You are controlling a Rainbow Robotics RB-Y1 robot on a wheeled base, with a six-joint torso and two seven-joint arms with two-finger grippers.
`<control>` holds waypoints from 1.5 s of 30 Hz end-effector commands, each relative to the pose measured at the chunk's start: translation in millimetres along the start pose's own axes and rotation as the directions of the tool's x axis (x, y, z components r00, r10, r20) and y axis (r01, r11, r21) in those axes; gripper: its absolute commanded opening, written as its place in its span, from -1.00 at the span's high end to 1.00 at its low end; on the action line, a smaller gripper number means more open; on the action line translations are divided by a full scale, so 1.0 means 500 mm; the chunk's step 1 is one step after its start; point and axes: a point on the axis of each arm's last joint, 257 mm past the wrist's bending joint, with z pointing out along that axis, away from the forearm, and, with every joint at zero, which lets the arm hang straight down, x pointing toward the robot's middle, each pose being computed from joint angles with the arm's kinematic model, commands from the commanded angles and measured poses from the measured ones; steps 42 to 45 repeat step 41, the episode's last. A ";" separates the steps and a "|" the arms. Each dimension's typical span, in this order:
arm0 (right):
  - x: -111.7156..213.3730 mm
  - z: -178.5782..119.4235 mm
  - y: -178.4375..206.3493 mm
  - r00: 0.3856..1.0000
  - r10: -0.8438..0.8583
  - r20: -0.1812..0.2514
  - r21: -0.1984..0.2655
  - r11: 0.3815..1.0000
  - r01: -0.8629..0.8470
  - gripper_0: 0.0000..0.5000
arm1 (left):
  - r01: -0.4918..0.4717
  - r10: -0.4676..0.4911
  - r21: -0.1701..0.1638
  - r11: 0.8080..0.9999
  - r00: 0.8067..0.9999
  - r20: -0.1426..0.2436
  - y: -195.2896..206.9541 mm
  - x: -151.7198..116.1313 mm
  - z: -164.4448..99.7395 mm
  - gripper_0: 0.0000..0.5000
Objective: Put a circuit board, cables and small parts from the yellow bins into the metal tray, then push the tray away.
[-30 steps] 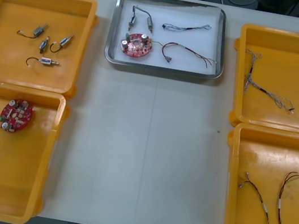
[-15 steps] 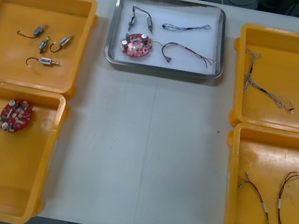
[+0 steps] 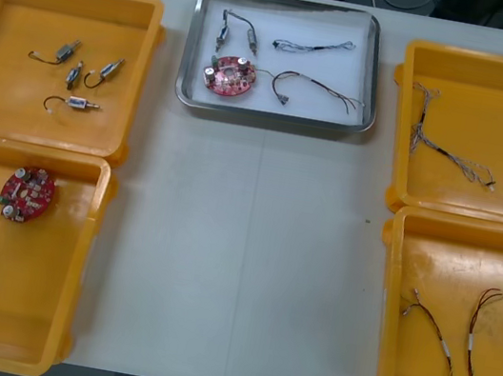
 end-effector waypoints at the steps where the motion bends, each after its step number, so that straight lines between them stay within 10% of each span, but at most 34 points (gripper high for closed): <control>1: 0.009 -0.006 -0.003 0.997 -0.075 -0.009 0.017 0.997 0.075 -1.00 | -0.040 0.040 -0.004 0.999 0.999 0.002 -0.008 0.009 0.005 -1.00; 45: 0.009 -0.006 -0.003 0.997 -0.075 -0.009 0.017 0.997 0.075 -1.00 | -0.040 0.040 -0.004 0.999 0.999 0.002 -0.008 0.009 0.005 -1.00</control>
